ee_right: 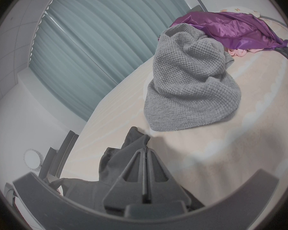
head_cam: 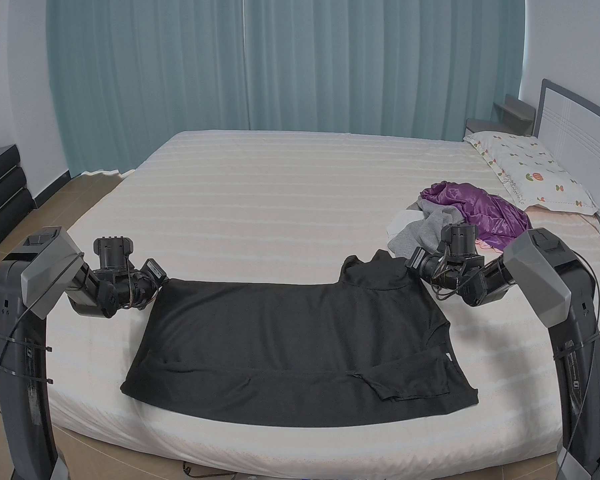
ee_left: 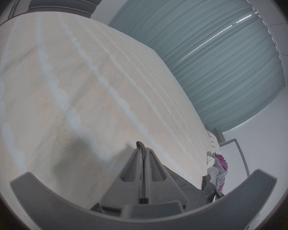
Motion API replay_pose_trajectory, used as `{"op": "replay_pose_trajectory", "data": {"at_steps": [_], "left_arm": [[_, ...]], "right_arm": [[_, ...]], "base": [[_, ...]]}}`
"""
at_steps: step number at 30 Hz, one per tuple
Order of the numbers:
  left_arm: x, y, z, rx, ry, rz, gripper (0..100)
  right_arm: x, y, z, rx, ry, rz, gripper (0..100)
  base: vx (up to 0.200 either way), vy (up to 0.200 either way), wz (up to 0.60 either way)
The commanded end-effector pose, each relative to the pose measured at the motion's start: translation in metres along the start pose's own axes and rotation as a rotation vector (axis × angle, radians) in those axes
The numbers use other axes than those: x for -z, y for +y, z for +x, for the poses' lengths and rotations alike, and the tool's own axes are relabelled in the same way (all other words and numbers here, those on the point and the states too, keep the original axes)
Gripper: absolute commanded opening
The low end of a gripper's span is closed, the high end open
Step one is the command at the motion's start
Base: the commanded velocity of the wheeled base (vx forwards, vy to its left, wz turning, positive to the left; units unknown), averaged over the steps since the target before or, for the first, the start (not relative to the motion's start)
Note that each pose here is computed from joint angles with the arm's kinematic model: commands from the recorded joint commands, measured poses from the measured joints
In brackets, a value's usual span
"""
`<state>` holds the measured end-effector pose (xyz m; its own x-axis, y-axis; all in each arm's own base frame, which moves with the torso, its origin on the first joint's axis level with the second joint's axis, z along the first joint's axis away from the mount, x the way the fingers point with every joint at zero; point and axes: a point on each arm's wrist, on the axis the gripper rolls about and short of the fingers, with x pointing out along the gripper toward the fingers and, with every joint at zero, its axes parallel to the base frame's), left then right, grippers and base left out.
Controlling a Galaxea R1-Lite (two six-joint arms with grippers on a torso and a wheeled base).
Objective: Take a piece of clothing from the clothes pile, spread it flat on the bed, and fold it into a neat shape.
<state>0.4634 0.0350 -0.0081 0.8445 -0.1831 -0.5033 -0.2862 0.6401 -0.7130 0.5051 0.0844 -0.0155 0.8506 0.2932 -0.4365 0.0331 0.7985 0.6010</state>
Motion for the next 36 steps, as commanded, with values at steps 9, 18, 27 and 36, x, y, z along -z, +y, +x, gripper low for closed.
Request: {"op": "replay_pose_trajectory", "data": {"at_steps": [9, 18, 27, 36], "left_arm": [[-0.010, -0.008, -0.010, -0.018, -0.078, -0.004, 0], [-0.014, -0.017, -0.023, 0.009, -0.102, -0.013, 0], [-0.013, -0.016, -0.024, 0.025, -0.117, -0.005, 0], [-0.010, -0.014, -0.026, 0.016, -0.101, -0.003, 0]], "right_arm": [[-0.017, 0.022, -0.044, -0.022, -0.026, 0.080, 0], [-0.023, 0.011, -0.062, -0.026, -0.061, 0.104, 0], [-0.025, 0.013, -0.067, -0.048, -0.091, 0.144, 0], [-0.015, 0.006, -0.070, -0.016, -0.050, 0.147, 0]], "base": [[0.000, 0.000, 0.00], [0.000, 0.000, 0.00], [0.000, 0.000, 0.00], [0.000, 0.000, 0.00]]}}
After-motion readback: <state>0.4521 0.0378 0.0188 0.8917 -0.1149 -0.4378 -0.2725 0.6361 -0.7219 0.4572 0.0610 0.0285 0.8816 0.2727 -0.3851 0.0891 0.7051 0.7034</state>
